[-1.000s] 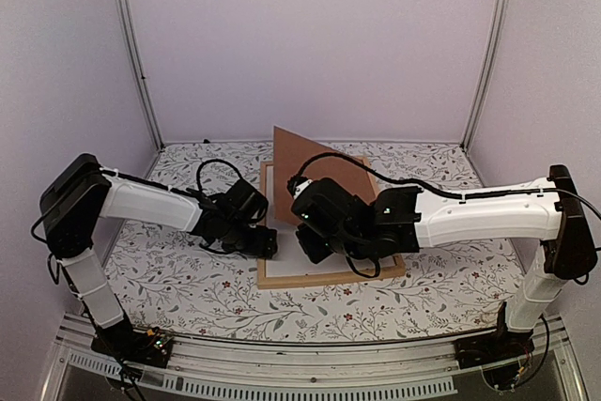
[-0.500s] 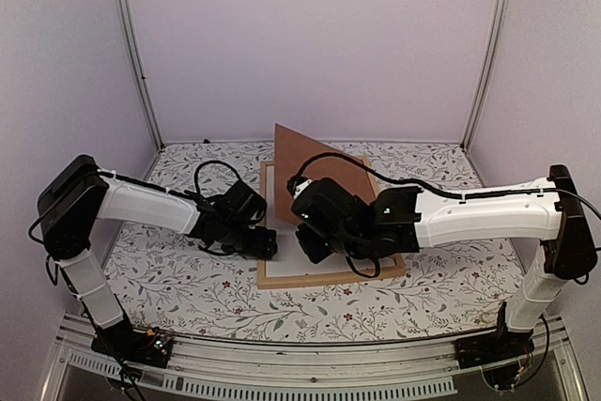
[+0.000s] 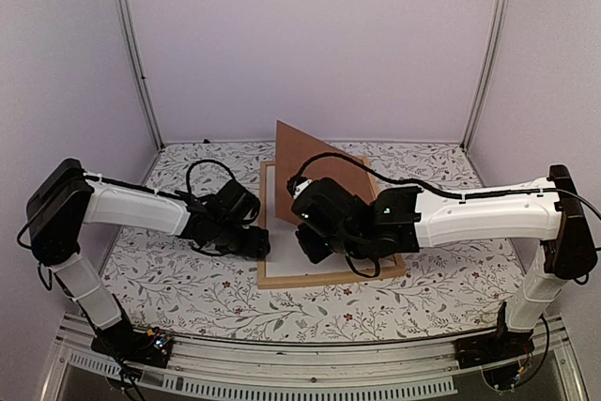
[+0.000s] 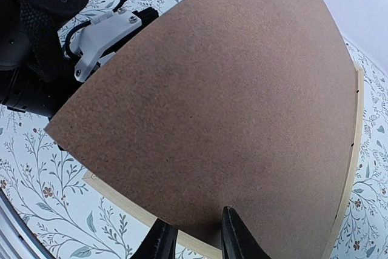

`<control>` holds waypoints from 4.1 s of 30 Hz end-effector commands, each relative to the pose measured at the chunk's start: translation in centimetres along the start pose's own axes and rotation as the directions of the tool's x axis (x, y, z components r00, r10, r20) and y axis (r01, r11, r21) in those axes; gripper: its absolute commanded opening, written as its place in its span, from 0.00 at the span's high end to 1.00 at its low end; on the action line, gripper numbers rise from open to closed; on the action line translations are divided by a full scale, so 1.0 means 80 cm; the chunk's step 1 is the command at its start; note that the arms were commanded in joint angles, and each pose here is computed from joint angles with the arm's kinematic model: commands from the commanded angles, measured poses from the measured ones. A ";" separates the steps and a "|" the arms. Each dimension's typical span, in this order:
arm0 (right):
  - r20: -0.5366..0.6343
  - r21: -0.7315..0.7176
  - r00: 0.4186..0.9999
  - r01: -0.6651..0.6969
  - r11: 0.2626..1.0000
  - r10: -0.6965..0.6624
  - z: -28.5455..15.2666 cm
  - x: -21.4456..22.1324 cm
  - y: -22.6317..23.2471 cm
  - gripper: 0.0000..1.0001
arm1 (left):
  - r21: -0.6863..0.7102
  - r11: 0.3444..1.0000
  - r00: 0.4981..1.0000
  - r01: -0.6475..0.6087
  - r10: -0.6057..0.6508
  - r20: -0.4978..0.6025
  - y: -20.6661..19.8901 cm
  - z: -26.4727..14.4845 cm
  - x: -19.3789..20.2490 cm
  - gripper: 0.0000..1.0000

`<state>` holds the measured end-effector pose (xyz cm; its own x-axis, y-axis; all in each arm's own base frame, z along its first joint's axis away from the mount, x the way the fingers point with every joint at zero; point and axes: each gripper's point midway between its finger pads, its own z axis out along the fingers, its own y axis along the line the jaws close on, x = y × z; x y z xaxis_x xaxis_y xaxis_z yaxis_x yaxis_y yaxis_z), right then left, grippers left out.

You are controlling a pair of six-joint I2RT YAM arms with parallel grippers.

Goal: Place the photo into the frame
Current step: Adjust the photo on the mat board.

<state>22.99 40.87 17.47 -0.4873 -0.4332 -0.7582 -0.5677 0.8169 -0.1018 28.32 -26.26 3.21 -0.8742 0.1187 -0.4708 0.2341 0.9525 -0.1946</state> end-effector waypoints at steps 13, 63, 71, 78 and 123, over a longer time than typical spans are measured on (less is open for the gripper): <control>0.038 0.005 0.997 -0.061 0.998 0.061 -0.003 -0.015 -0.011 0.73 | 0.022 0.999 1.000 0.024 -0.024 -0.014 0.007 0.012 0.008 0.46; 0.026 -0.006 0.998 -0.061 0.998 0.061 -0.001 -0.011 -0.008 0.74 | 0.175 0.965 0.977 0.196 -0.207 0.047 0.001 0.000 -0.003 0.71; 0.024 -0.006 0.998 -0.060 0.998 0.060 0.000 -0.010 -0.007 0.74 | 0.282 0.928 0.962 0.246 -0.269 0.048 -0.003 -0.014 -0.007 0.75; 0.024 -0.008 0.998 -0.061 0.998 0.061 0.001 -0.010 -0.006 0.74 | 0.341 0.907 0.956 0.246 -0.285 0.069 -0.009 -0.035 -0.026 0.47; 0.106 -0.069 0.993 -0.037 0.997 0.044 -0.005 -0.019 -0.006 0.75 | 0.063 0.952 0.935 0.298 -0.278 -0.221 0.014 0.038 0.034 0.57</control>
<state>22.66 41.28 16.40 -0.4584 -0.4326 -0.7763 -0.6120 0.7871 -0.0771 28.82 -27.10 1.70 -0.9566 -0.1094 -0.2700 0.0283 0.8876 -0.4598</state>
